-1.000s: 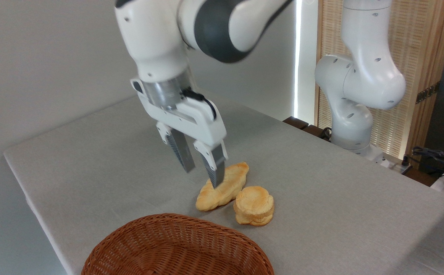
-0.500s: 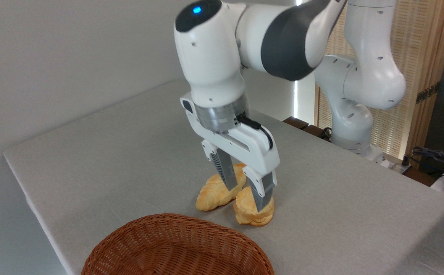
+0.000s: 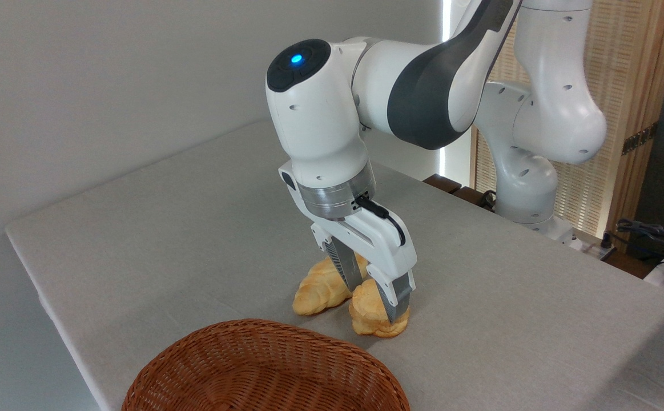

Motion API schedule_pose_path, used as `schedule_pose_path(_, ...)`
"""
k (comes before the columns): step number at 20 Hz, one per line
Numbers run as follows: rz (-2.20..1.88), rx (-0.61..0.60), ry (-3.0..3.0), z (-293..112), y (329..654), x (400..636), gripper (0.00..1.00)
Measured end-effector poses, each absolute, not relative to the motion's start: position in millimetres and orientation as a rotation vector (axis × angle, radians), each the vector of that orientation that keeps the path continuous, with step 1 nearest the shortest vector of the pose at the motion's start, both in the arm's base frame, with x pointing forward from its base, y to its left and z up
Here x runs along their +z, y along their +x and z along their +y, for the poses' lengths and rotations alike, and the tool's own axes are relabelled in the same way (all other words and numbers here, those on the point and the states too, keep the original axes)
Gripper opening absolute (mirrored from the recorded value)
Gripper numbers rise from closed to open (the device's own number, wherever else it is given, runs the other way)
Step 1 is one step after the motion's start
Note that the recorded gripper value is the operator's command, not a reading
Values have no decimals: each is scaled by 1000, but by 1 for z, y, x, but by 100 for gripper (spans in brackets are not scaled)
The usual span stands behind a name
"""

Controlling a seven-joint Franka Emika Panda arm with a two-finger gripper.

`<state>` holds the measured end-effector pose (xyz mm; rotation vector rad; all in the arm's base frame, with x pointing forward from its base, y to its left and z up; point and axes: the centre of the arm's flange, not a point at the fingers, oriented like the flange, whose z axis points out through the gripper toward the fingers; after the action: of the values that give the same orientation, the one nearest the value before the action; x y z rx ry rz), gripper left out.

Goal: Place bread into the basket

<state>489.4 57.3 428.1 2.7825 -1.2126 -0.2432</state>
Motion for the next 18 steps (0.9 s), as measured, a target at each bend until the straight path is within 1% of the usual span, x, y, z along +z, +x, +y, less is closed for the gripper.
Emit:
schedule_pose_path(2, -1222, -253, 2774, 57, 490, 424, 100)
schedule_pose_path(3, -1225, -264, 2769, 57, 490, 421, 94)
schedule_pose_path(4, -1225, -275, 2764, 57, 491, 417, 81)
schedule_pose_path(5, -1224, -287, 2761, 57, 492, 412, 63)
schedule_pose_path(7, -1222, -300, 2758, 57, 493, 406, 54)
schedule_pose_path(18, -1225, -288, 2763, 57, 495, 410, 55)
